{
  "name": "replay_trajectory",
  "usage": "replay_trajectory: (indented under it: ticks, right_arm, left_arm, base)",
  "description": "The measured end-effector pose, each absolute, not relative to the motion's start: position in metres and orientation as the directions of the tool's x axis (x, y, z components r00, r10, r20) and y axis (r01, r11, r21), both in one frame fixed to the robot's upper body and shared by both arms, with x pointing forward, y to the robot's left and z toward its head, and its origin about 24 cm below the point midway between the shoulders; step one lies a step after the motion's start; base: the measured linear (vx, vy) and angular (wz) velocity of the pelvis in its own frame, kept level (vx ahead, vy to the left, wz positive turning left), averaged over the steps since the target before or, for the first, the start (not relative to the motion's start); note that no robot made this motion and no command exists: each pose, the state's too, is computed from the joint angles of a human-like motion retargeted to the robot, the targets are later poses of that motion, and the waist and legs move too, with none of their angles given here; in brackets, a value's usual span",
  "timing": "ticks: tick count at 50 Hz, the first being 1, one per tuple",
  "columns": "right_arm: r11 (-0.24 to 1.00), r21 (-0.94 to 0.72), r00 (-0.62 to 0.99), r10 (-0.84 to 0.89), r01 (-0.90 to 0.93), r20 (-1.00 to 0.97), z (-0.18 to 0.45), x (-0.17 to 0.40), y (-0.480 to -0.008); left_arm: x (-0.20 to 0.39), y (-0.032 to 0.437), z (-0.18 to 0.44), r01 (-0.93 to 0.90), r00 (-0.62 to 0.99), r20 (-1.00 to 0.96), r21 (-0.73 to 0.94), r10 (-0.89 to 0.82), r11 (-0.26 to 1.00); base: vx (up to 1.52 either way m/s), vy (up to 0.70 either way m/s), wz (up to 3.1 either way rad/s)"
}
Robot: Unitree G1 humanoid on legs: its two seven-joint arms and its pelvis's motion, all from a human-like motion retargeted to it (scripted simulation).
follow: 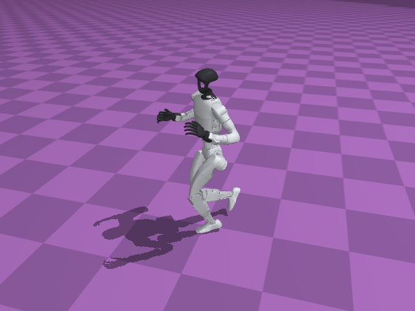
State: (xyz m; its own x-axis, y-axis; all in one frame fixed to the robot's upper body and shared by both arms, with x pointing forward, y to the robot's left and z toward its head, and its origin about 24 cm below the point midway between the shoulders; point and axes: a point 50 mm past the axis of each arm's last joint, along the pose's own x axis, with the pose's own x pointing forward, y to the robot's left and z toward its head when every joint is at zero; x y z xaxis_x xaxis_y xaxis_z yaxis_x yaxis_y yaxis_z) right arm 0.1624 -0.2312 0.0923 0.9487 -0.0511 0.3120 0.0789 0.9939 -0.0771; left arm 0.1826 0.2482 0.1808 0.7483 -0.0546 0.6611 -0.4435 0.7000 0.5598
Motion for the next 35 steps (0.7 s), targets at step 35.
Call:
replay_trajectory:
  ticks: [35]
  right_arm:
    - [0.984, 0.160, 0.613, -0.171, 0.073, 0.772, 0.176, 0.197, -0.193]
  left_arm:
    - [0.168, 0.264, 0.047, -0.033, 0.996, 0.079, 0.797, -0.050, 0.603]
  base:
    - [0.01, 0.01, 0.47]
